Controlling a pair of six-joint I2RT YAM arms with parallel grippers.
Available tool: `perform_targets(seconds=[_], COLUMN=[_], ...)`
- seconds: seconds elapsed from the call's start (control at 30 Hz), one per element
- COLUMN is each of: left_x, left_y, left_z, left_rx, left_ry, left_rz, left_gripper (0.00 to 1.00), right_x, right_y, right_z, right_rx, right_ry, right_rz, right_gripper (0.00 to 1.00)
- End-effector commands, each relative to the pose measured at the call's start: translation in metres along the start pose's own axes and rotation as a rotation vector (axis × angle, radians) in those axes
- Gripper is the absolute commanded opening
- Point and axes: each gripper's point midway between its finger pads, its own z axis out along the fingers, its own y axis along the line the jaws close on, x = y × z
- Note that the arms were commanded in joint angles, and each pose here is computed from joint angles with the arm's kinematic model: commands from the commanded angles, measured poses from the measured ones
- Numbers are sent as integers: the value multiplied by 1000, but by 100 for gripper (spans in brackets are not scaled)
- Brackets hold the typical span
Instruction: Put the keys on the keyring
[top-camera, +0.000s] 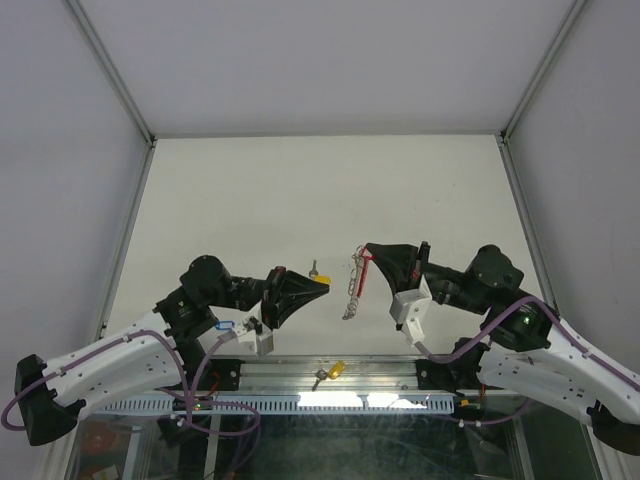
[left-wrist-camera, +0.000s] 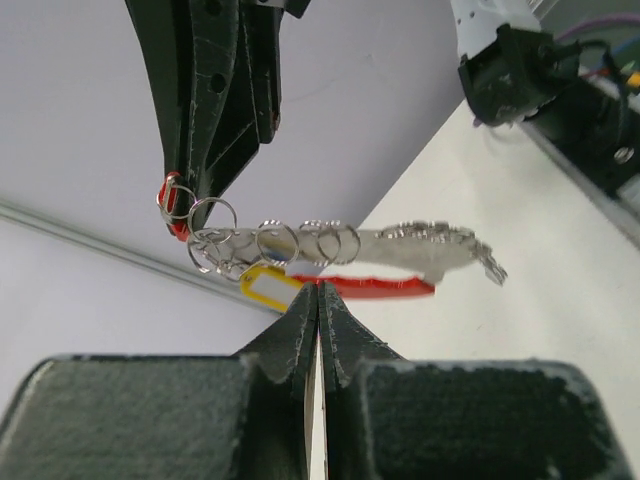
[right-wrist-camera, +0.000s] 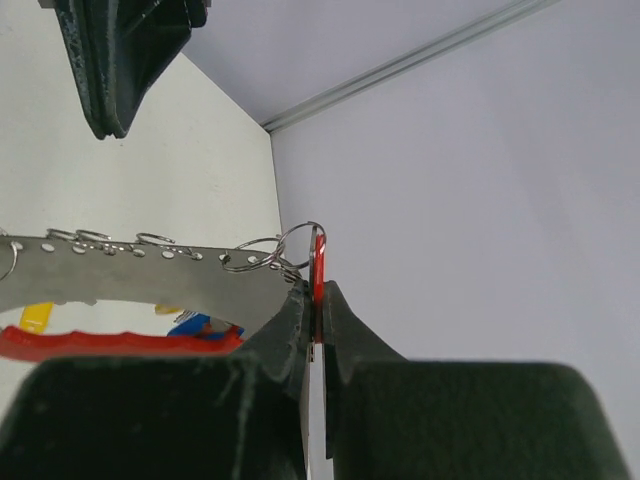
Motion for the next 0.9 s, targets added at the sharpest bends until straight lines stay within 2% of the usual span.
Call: perform_targets(seconds=[0.0, 0.27, 0.4, 0.87], left_x=[-8, 6, 6, -9], left_y=[16, 23, 24, 41], left_z=[-7, -9, -7, -7], left_rx=[-41, 61, 68, -85], left_ry=[4, 121, 120, 59], left_rz=[308, 418, 419, 241], left_gripper=[0, 0, 0, 0], right_x=[-18, -15, -15, -14], right_y=[-27, -25, -25, -24], right_z=[-6, -5, -5, -4], right_rx=[79, 77, 75, 72], right_ry=[-52, -43, -41, -41], right_rz=[-22, -26, -26, -24], right_gripper=[0, 0, 0, 0])
